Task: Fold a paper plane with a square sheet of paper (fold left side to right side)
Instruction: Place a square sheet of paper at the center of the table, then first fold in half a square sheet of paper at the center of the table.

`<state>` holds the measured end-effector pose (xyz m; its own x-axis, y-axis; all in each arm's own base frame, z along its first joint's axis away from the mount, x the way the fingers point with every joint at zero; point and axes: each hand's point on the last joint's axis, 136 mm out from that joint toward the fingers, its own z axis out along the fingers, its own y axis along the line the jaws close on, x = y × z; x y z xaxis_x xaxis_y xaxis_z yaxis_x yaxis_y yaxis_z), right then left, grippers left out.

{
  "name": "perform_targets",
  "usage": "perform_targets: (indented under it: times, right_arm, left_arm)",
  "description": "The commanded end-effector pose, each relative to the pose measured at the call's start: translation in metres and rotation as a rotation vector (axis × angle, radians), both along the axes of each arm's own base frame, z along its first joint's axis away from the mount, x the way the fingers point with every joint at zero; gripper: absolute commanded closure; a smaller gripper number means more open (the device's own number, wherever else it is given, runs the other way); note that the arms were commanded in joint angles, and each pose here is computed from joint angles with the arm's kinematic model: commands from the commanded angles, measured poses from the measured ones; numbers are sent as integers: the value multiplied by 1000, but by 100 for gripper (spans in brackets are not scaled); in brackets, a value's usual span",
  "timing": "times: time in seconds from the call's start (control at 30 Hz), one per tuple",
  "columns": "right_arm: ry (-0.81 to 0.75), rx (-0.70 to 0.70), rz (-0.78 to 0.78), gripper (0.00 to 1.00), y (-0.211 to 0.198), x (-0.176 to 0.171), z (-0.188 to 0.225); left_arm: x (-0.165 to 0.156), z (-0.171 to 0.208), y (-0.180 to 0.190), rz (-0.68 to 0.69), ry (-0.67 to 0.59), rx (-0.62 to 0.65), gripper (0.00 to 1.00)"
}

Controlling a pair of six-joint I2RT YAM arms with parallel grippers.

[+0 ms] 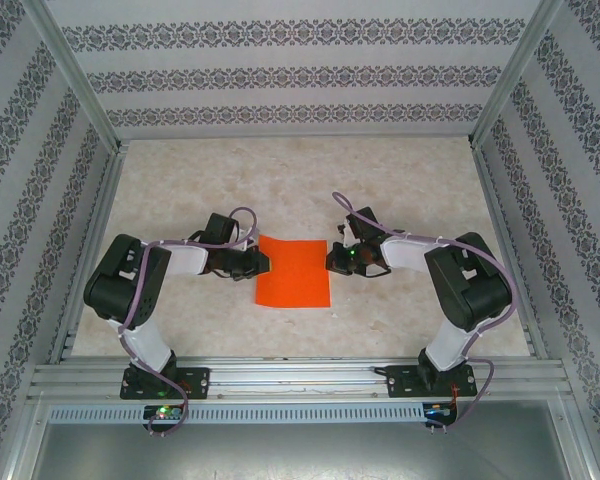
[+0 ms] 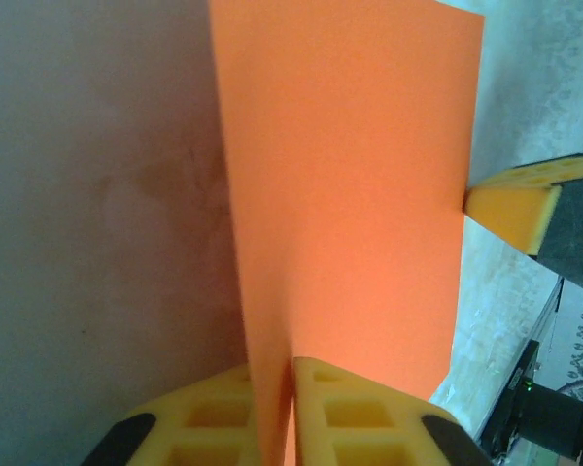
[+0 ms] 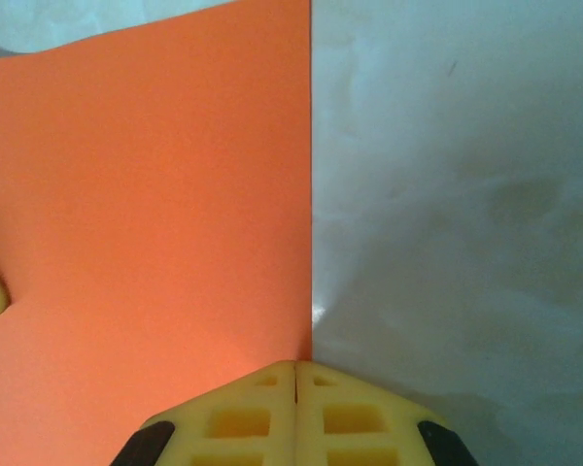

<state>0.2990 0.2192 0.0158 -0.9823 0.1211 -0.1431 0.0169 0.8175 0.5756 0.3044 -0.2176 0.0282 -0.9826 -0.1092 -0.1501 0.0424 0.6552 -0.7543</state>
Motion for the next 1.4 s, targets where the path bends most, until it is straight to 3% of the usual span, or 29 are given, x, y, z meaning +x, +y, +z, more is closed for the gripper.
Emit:
perform_targets:
  times: [0.0, 0.13, 0.43, 0.7, 0.9, 1.13, 1.37]
  right_arm:
    - [35, -79, 26, 100, -6, -9, -15]
    - [43, -107, 30, 100, -9, -12, -21]
    - [51, -126, 42, 100, -9, -13, -26]
    - [43, -112, 53, 100, -2, -13, -23]
    - [31, -85, 52, 100, 2, -12, -19]
    - [14, -48, 51, 100, 7, -9, -13]
    - [-10, -4, 42, 100, 13, -5, -2]
  left_arm:
    - [2, 26, -12, -27, -40, -53, 82]
    - [3, 44, -18, -35, -66, -91, 75]
    - [4, 73, -40, -73, -103, -165, 47]
    - [10, 70, -69, -110, -95, -218, 38]
    - [11, 58, -81, -132, -74, -214, 40]
    - [9, 43, -84, -138, -49, -187, 59]
    - [9, 36, -83, -137, -41, -145, 71]
